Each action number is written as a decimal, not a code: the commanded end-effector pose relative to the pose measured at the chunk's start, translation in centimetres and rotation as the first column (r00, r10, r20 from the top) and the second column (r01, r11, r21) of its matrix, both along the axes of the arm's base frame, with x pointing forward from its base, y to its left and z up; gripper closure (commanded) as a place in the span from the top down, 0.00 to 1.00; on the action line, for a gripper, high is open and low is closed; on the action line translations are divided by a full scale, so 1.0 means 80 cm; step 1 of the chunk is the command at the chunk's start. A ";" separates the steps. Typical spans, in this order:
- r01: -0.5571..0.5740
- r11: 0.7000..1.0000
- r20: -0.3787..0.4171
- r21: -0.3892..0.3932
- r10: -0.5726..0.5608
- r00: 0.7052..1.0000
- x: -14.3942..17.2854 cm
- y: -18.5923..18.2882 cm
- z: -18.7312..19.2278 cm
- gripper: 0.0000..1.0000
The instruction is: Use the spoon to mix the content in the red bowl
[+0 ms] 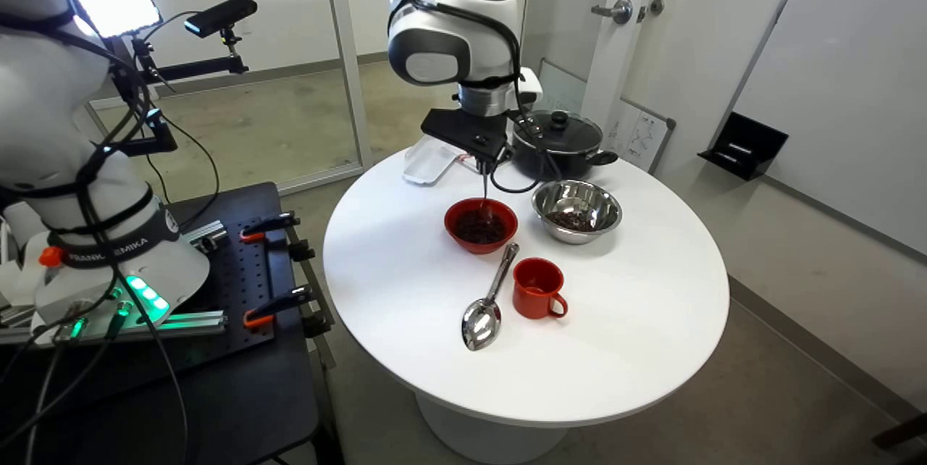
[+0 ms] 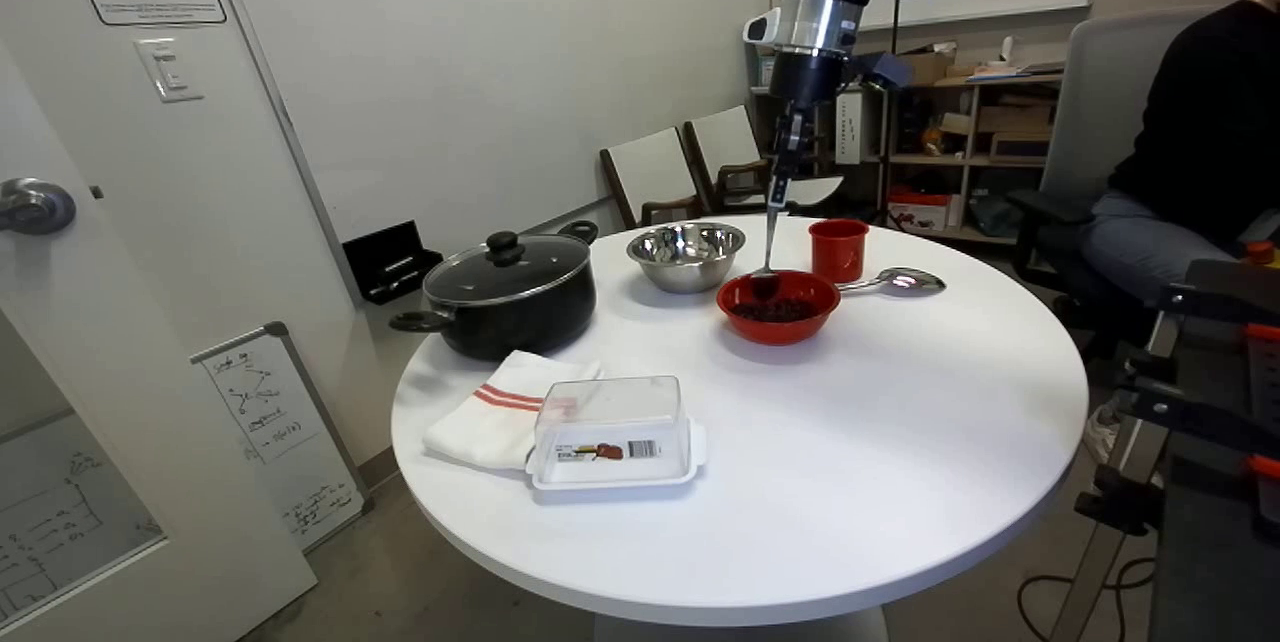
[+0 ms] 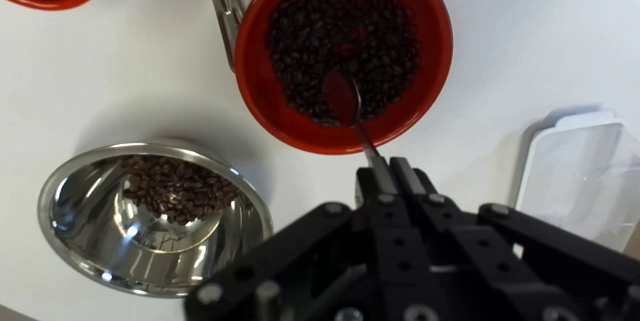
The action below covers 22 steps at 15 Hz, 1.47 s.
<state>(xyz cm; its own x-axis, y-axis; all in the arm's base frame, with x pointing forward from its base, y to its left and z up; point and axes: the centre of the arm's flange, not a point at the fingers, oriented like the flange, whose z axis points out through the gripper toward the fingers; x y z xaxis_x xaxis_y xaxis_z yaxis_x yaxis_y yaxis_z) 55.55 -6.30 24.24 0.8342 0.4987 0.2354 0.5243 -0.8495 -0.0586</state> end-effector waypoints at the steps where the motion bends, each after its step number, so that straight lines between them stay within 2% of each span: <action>1: 0.067 0.997 0.040 0.040 -0.069 0.997 -0.003 -0.010 0.054 0.01; 6: 0.182 0.983 0.078 0.040 -0.185 0.980 0.005 -0.038 0.104 0.01; 9: 0.275 0.961 0.077 0.038 -0.277 0.958 0.001 -0.065 0.127 0.01; 13: 0.413 0.908 0.056 0.065 -0.417 0.907 0.004 -0.113 0.141 0.01; 17: 0.546 0.836 0.027 0.057 -0.548 0.836 0.005 -0.159 0.146 0.01; 19: 0.600 0.799 0.008 0.044 -0.601 0.799 0.007 -0.180 0.142 0.01; 22: 0.643 0.763 -0.033 0.059 -0.643 0.765 0.015 -0.202 0.126 0.01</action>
